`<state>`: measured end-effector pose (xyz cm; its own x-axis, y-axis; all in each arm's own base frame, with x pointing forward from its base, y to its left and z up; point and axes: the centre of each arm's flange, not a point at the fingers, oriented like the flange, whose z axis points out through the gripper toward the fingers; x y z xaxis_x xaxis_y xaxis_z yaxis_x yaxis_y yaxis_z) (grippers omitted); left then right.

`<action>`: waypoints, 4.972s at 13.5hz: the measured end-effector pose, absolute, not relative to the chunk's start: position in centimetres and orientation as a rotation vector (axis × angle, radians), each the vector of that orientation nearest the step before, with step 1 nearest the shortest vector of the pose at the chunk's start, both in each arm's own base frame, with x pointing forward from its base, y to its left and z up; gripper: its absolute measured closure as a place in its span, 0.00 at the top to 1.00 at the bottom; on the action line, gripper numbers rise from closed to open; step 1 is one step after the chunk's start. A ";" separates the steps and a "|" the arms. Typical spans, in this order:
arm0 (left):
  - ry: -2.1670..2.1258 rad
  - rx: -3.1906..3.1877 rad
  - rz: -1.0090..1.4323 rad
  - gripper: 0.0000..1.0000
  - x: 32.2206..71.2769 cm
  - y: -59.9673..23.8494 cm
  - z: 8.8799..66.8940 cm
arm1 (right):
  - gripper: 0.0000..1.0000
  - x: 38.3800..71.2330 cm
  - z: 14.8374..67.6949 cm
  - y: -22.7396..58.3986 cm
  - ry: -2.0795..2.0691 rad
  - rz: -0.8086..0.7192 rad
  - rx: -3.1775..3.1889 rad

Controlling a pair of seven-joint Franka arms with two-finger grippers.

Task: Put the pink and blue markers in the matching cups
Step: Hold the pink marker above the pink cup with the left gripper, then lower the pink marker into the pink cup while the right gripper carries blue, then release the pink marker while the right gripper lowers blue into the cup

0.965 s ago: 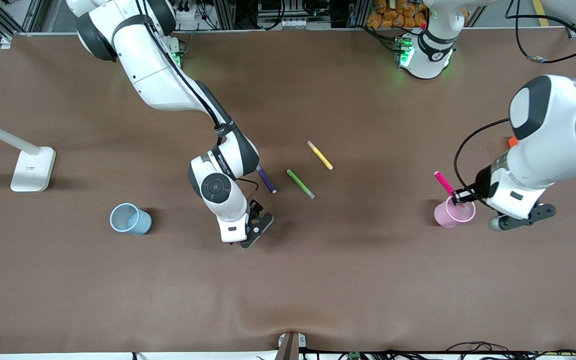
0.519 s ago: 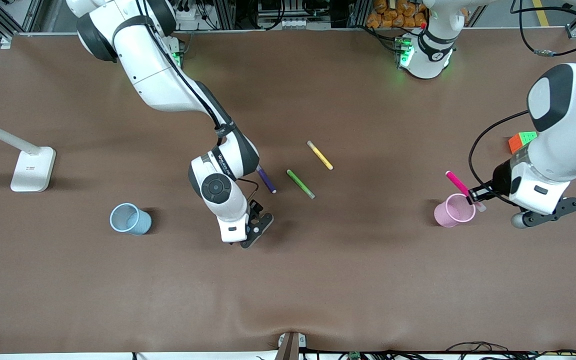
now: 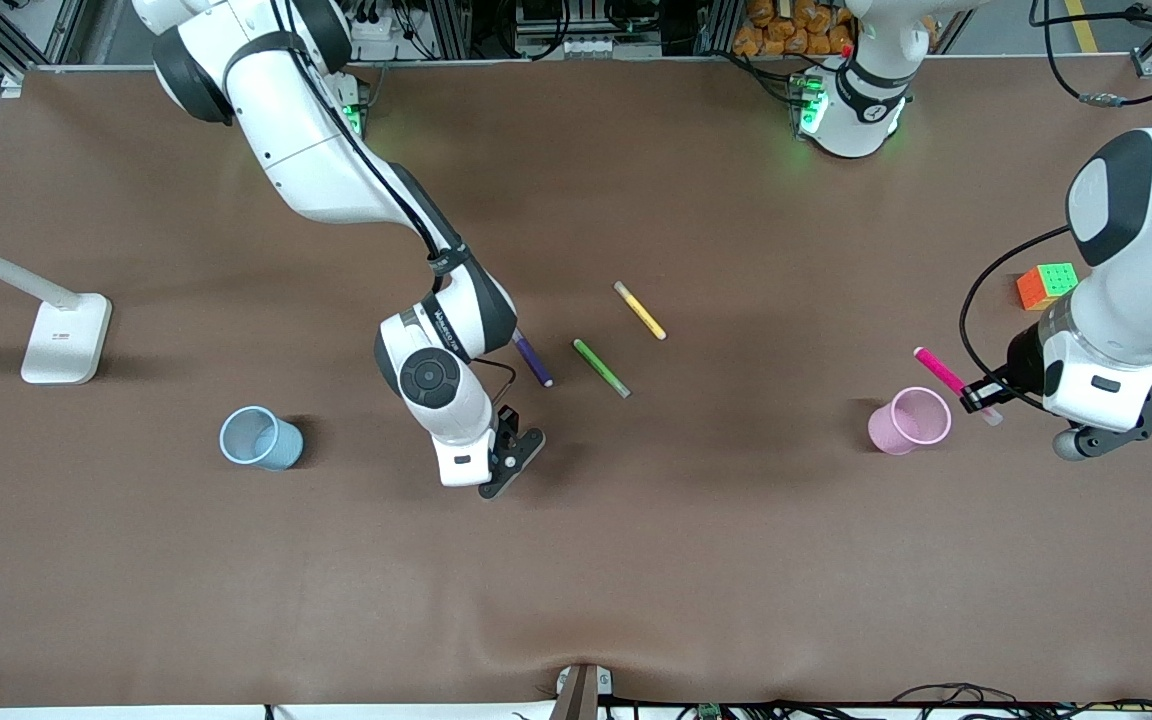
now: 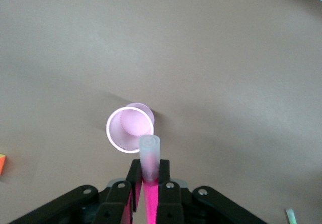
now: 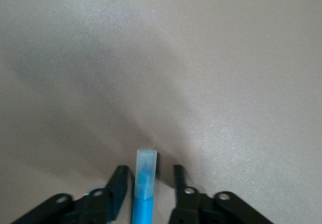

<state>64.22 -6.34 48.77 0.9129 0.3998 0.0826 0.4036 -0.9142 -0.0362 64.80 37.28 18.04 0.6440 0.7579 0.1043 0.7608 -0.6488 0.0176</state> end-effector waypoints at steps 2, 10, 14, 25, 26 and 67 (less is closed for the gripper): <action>-0.671 -2.981 -0.124 0.17 64.1 -6.7 48.5 | 0.17 64.7 18.1 37.4 -1.306 -0.161 -2.820; -0.786 -2.788 -0.133 0.17 64.3 -6.4 44.4 | 0.17 66.8 21.0 36.1 -1.265 -0.301 -2.830; -0.853 -2.668 -0.186 0.17 64.7 -8.1 41.6 | 0.17 68.2 27.3 35.5 -1.246 -0.445 -2.822; -0.968 -2.376 -0.395 0.17 65.4 -9.9 33.9 | 0.17 70.2 38.1 32.4 -1.155 -0.727 -2.800; -0.970 -2.356 -0.407 0.17 65.3 -10.2 33.0 | 0.17 70.2 38.9 32.1 -1.147 -0.741 -2.800; -0.692 -2.543 -0.397 1.00 65.6 -15.3 46.1 | 0.17 65.1 41.4 5.7 -1.196 -0.789 -2.511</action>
